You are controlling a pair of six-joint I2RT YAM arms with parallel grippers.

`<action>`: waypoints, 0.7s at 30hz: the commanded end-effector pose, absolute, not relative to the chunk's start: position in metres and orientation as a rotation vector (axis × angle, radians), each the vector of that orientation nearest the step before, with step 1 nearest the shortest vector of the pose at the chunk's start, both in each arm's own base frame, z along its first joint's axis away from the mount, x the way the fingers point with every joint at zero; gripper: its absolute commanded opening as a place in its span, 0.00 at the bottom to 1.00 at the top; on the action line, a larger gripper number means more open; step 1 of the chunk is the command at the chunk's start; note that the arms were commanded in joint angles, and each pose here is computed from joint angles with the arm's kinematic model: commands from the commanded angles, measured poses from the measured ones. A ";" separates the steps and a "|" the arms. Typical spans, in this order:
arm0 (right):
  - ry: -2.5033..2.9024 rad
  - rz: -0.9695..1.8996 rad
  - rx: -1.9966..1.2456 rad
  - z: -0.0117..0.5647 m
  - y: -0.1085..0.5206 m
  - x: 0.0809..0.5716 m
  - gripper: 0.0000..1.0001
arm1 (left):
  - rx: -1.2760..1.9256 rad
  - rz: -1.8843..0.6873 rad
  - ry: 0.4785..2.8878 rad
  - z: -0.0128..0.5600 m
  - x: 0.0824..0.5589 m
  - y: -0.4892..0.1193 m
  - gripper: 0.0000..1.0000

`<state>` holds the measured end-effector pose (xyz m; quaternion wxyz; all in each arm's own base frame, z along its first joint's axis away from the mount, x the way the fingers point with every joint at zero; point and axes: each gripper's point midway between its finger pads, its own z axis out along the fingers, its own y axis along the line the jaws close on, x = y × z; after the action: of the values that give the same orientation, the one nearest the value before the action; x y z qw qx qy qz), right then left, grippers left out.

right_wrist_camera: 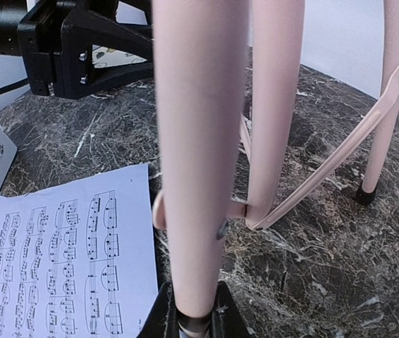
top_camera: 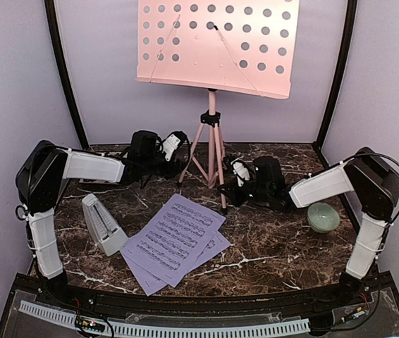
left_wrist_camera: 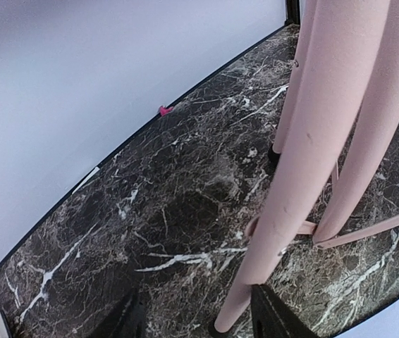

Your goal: Set up the instrument practice props

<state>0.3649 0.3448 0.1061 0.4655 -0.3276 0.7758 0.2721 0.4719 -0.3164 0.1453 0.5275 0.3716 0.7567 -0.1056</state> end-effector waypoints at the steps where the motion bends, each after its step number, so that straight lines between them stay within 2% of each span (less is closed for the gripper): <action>1: 1.885 0.639 -0.786 0.121 0.339 0.376 0.00 | 0.991 -0.329 1.792 0.133 0.467 -0.335 0.53; 8: 1.894 0.640 -0.795 0.121 0.341 0.378 0.00 | 1.043 -0.404 1.768 0.131 0.464 -0.348 0.57; 10: 1.899 0.639 -0.799 0.119 0.341 0.378 0.00 | 1.043 -0.406 1.765 0.131 0.466 -0.350 0.55; 16: 1.913 0.634 -0.798 0.120 0.339 0.379 0.00 | 1.059 -0.380 1.774 0.127 0.475 -0.353 0.39; 21: 1.927 0.629 -0.795 0.122 0.336 0.379 0.00 | 1.053 -0.327 1.817 0.119 0.476 -0.344 0.20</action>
<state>0.3719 0.3403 0.1066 0.4542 -0.3286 0.7854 0.2625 0.4756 -0.3468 0.1172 0.4932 0.4305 0.7412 -0.1485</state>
